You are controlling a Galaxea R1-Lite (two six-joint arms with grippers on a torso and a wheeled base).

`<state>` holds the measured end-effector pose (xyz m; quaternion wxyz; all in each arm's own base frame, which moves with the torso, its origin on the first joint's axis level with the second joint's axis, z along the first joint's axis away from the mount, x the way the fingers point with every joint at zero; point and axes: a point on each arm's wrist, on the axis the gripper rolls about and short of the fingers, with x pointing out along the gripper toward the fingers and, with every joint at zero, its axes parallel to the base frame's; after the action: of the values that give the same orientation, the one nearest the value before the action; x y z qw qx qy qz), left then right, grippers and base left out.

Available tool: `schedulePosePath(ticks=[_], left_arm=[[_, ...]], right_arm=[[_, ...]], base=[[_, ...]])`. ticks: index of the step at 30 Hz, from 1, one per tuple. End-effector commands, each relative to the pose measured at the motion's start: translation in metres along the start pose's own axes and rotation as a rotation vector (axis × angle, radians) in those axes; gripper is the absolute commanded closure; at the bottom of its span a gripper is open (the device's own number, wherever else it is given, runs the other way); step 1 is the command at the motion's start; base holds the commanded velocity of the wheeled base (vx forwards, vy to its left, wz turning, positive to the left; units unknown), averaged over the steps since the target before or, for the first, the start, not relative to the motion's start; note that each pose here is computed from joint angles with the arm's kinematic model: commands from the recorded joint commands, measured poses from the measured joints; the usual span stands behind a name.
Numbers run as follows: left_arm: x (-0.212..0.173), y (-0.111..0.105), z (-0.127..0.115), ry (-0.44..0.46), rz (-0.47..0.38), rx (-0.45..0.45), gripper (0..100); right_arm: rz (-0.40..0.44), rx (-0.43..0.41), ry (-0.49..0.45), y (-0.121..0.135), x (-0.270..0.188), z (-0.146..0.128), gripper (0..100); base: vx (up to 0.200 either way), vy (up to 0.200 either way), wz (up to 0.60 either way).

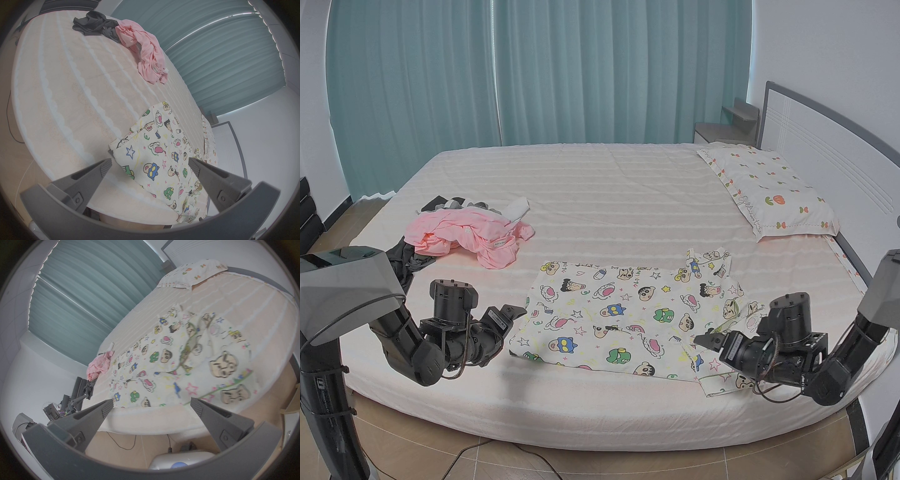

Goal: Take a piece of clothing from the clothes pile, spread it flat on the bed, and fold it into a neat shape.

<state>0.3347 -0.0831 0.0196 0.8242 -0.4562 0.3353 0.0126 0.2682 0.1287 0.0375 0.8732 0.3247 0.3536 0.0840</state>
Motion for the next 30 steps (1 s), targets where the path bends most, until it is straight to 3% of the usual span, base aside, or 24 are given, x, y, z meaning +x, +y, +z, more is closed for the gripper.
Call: schedulePosePath(ticks=[1, 14, 30], left_arm=[[0.000, 0.001, 0.000, 0.000, 0.002, 0.000, 0], [0.000, 0.002, -0.001, 0.002, 0.006, 0.002, 0], [0.000, 0.002, -0.001, 0.002, 0.006, 0.002, 0]], right_arm=[[0.010, -0.028, 0.060, 0.011, 0.047, -0.022, 0], [-0.097, -0.100, 0.069, 0.020, 0.094, -0.030, 0], [-0.210, -0.147, 0.000, 0.014, 0.136, -0.014, 0]], base=[[0.000, 0.000, 0.00], [0.000, 0.000, 0.00], [0.000, 0.000, 0.00]])
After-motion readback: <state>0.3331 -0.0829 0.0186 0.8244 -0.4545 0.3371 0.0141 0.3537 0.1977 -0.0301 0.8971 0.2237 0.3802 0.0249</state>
